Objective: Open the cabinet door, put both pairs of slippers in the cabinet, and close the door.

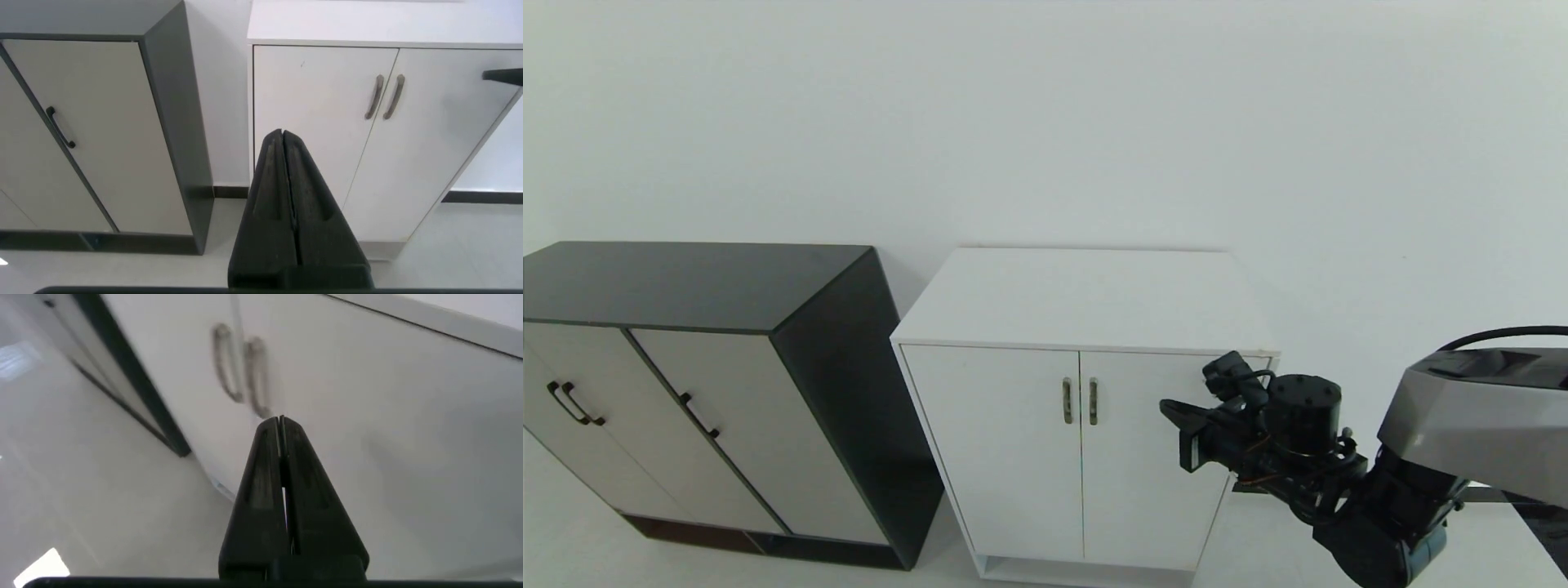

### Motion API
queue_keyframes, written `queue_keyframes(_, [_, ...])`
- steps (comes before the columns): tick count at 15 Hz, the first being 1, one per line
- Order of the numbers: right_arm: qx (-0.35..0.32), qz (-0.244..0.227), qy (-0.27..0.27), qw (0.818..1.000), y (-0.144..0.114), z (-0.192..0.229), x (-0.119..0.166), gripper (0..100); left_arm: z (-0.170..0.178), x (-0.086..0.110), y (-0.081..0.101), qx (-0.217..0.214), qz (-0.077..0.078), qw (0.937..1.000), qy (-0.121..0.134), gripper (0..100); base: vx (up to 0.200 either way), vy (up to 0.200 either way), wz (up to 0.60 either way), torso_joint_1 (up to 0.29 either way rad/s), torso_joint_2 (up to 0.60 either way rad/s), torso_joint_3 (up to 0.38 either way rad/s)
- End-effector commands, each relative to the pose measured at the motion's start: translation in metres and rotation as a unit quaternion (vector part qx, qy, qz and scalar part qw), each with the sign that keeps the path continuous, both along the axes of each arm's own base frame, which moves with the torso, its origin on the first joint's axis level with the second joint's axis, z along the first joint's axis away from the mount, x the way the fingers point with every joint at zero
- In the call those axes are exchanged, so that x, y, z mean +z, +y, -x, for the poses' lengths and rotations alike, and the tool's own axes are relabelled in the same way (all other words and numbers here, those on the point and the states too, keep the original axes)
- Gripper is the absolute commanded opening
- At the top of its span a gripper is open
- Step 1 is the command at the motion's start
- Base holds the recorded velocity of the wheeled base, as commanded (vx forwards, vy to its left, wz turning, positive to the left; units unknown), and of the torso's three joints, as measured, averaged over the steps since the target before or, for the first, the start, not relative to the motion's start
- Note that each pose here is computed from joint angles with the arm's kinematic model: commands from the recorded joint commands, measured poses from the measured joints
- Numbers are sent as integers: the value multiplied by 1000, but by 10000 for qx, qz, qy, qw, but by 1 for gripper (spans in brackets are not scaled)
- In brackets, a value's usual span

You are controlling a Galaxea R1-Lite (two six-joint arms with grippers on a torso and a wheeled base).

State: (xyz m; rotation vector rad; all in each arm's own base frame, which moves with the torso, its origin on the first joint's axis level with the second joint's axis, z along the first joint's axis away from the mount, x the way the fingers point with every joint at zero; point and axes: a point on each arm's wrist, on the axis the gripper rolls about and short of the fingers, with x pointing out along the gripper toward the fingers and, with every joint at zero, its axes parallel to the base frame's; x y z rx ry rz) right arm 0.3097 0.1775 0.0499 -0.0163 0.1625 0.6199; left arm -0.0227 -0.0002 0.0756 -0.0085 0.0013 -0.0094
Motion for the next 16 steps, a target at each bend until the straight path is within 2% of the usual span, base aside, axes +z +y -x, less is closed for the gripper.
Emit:
queue_keyframes(1, [-614, 54, -30, 9981, -30, 14, 14, 0, 0, 0, 0, 1, 3, 10000, 1, 0, 0, 0, 0, 0, 0, 0])
queue_keyframes(2, [-862, 96, -34, 9962, -41, 18, 15, 0, 0, 0, 0, 1, 3, 10000, -6, 0, 0, 0, 0, 0, 0, 0])
queue_keyframes(3, [-1392, 125, -79, 9902, -62, 28, 17, 0, 0, 0, 0, 1, 3, 10000, -6, 0, 0, 0, 0, 0, 0, 0])
queue_keyframes(5, [-2315, 256, -62, 9725, -94, 42, 17, 0, 0, 0, 0, 1, 3, 10000, -6, 0, 0, 0, 0, 0, 0, 0])
queue_keyframes(7, [-2712, 317, -6, 9620, -115, 63, 25, 0, 0, 0, 0, 1, -4, 10000, -6, 0, 0, 0, 0, 0, 0, 0])
queue_keyframes(8, [-2795, 349, -7, 9595, -126, 89, 34, 0, 0, 0, 0, 1, -4, 10000, 1, 0, 0, 0, 0, 0, 0, 0])
queue_keyframes(9, [-2791, 371, -14, 9596, -128, 95, 36, 0, 0, 0, 0, 1, -4, 10000, 1, 0, 0, 0, 0, 0, 0, 0])
queue_keyframes(10, [-2841, 367, -210, 9579, -135, 121, 49, 0, 0, 0, 0, 1, -4, 10000, -6, 0, 0, 0, 0, 0, 0, 0])
queue_keyframes(11, [-2975, 341, -285, 9537, -140, 130, 58, 0, 0, 0, 0, 1, -4, 10000, -6, 0, 0, 0, 0, 0, 0, 0])
queue_keyframes(13, [-3063, 467, 26, 9508, -150, 154, 64, 0, 0, 0, 0, 1, 3, 10000, 1, 0, 0, 0, 0, 0, 0, 0])
queue_keyframes(16, [-2943, 273, 305, 9548, -160, 208, 72, 0, 0, 0, 0, 1, -4, 10000, 1, 0, 0, 0, 0, 0, 0, 0])
